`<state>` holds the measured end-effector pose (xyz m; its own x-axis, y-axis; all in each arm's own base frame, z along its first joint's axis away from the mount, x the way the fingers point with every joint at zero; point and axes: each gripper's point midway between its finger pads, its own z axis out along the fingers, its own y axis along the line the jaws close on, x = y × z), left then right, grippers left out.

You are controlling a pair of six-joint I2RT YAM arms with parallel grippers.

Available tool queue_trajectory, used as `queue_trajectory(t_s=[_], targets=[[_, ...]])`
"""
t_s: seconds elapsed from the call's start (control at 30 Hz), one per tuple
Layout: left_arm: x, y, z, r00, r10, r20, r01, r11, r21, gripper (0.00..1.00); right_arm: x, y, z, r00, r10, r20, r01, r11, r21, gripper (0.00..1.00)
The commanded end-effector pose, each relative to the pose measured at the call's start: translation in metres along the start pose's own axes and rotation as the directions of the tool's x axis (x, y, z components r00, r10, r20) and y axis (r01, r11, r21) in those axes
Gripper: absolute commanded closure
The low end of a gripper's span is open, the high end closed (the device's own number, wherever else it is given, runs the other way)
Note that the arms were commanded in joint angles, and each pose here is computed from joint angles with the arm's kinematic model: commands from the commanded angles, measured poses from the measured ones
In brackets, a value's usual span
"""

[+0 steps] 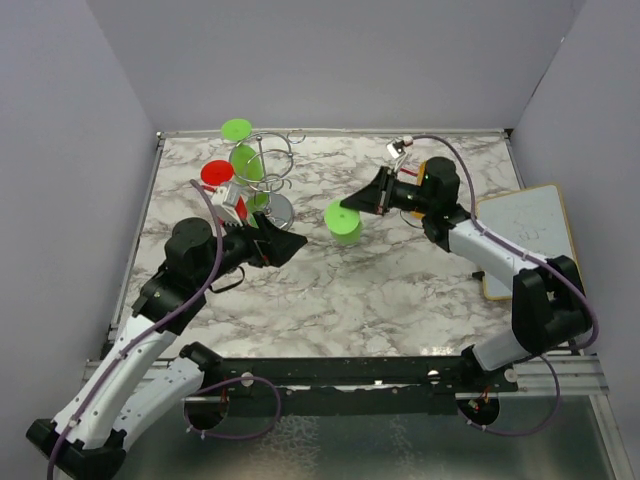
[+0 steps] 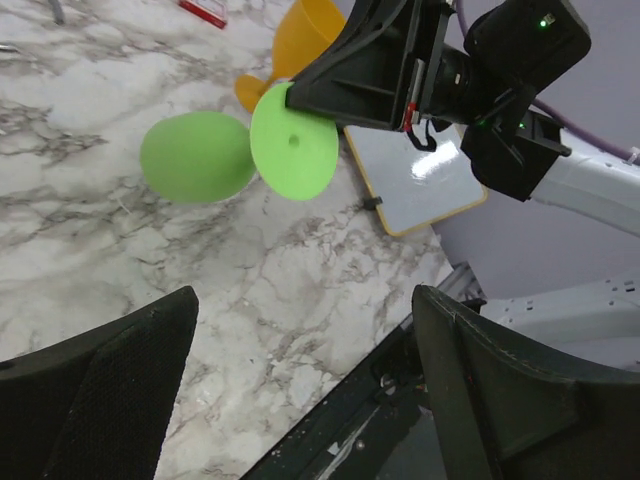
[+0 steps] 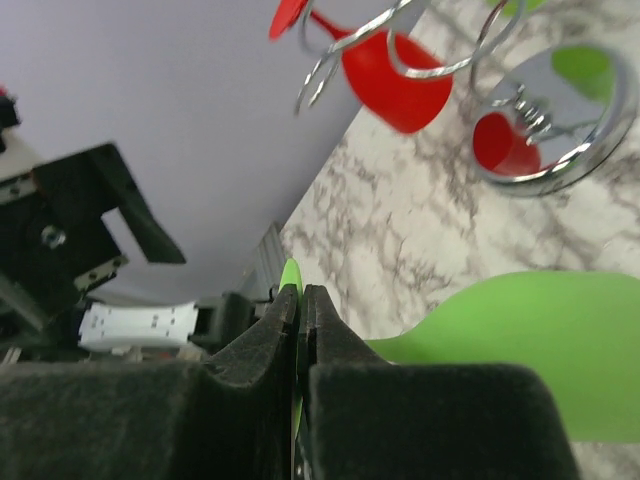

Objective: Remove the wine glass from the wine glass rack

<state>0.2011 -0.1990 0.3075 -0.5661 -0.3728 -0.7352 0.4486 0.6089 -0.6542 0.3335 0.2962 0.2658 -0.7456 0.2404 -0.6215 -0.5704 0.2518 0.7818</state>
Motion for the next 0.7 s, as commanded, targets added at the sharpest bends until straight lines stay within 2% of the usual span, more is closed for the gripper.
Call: queue_trajectory(t_s=[0.0,0.23,0.47,0.67], targets=[[0.006,-0.034,0.008,0.996,-0.080,-0.027,0.084,0.971,0.222,0.12,0.026,0.054,-0.017,0.979,-0.203,-0.015,0.196,0.961,-0.197,0.99],[0.023,-0.037,0.019,0.972,-0.223,-0.066,0.232,0.910,0.343,0.16,0.059,0.091,-0.036,0.958,-0.287,-0.004,0.273,0.913,-0.302,0.99],[0.017,-0.047,0.021,0.979,-0.194,-0.067,0.204,0.907,0.369,0.29,0.069,0.102,-0.042,0.957,-0.289,0.001,0.271,0.899,-0.345,0.99],[0.029,-0.050,0.030,0.977,-0.184,-0.110,0.212,0.907,0.364,0.27,0.070,0.110,-0.046,0.959,-0.282,0.021,0.269,0.889,-0.369,0.99]])
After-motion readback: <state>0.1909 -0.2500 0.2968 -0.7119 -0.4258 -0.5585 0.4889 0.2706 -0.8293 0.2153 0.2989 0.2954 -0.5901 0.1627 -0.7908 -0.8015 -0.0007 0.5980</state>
